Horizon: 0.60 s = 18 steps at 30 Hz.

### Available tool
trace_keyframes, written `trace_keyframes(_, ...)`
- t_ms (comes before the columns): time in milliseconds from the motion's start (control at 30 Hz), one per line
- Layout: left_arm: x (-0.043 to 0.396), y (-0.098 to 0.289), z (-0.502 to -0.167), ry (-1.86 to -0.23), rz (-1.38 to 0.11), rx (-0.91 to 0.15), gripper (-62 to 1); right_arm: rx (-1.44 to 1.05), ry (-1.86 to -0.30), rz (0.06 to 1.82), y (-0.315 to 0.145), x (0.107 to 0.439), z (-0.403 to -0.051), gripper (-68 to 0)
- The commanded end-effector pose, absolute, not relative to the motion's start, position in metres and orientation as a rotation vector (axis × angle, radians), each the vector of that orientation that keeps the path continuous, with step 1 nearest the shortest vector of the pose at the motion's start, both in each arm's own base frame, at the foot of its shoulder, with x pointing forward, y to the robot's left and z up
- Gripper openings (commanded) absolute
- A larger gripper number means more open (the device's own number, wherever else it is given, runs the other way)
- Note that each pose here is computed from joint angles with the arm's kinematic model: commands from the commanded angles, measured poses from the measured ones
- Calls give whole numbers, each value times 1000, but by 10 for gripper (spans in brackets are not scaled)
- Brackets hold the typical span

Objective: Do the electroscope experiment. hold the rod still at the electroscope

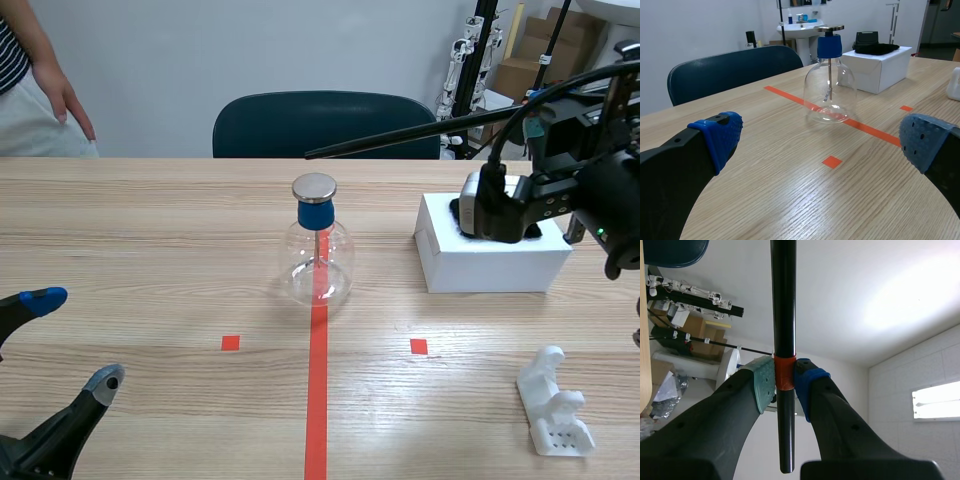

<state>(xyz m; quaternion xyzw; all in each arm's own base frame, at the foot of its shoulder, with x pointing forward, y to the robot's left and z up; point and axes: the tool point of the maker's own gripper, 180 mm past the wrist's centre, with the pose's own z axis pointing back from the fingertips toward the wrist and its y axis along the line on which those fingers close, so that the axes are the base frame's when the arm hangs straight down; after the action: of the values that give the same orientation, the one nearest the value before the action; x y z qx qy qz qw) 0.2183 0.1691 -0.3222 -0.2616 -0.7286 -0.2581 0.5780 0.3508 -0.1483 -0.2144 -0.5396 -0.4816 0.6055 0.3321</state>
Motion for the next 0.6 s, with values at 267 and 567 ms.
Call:
trace_keyframes(267, 219, 172, -308, -1773, -598, -620, 14, -1470, -1248, 1578, -153, 355, -202, -624)
trace_keyframes(567, 219, 172, -308, -1773, -598, -620, 14, -1430, -1285, 1521, -154, 355, -199, -624)
